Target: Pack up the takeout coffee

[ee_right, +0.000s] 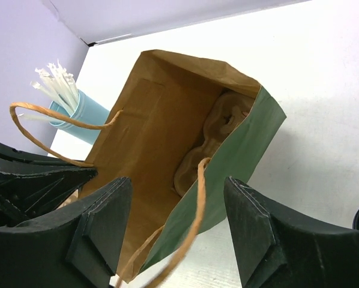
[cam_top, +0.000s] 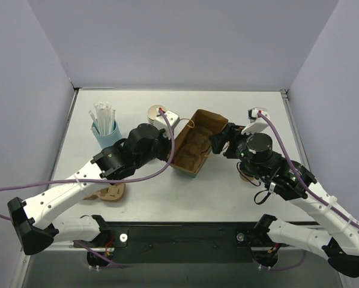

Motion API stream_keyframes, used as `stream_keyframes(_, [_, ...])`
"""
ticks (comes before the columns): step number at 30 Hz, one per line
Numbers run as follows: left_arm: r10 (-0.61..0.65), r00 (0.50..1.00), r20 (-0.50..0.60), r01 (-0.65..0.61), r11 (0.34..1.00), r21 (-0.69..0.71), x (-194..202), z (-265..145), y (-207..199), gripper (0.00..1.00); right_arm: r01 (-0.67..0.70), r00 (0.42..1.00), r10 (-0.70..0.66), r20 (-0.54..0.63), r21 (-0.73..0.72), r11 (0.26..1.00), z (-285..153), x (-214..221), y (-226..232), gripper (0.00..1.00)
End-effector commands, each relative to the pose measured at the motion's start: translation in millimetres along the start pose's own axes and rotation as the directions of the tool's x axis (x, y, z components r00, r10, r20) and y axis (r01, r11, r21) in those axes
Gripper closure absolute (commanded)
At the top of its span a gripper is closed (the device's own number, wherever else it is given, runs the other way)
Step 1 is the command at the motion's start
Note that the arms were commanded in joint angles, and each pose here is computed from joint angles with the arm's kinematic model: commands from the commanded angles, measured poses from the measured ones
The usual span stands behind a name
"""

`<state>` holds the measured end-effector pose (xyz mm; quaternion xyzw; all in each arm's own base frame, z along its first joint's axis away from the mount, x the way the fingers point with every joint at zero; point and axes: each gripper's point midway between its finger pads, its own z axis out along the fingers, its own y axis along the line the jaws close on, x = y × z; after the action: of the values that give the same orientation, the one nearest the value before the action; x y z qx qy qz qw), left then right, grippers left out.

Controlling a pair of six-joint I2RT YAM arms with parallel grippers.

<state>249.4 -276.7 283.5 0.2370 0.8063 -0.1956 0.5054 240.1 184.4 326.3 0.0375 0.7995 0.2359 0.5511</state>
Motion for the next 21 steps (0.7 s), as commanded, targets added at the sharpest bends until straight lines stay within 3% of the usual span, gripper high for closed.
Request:
stream_keyframes(1, [0.009, 0.998, 0.068, -0.008, 1.0, -0.012, -28, -4, 1, 1.0, -0.039, 0.997, 0.039, 0.071, -0.001, 0.999, -6, -29, 6, 0.37])
stream_keyframes(11, [-0.004, 1.0, 0.017, 0.003, 0.997, 0.076, -53, 6, -5, 0.97, -0.067, 0.992, 0.062, 0.114, 0.038, 0.997, -14, -50, 4, 0.37])
stream_keyframes(12, [-0.008, 1.0, 0.017, 0.006, 0.997, 0.073, -54, 7, -4, 0.93, -0.067, 0.991, 0.062, 0.115, 0.039, 0.997, -15, -51, 4, 0.36])
stream_keyframes(14, [-0.017, 1.0, 0.017, 0.016, 0.998, 0.057, -59, 7, 1, 0.7, -0.064, 0.992, 0.057, 0.112, 0.06, 0.996, -14, -50, 0, 0.36])
stream_keyframes(15, [-0.019, 1.0, 0.022, 0.018, 0.999, 0.038, -61, 7, 4, 0.64, -0.064, 0.992, 0.056, 0.112, 0.064, 0.996, -15, -50, 0, 0.37])
stream_keyframes(21, [-0.11, 0.992, 0.055, 0.114, 0.991, -0.076, -81, -1, 23, 0.43, -0.061, 0.993, 0.051, 0.108, 0.091, 0.994, -18, -49, -5, 0.37])
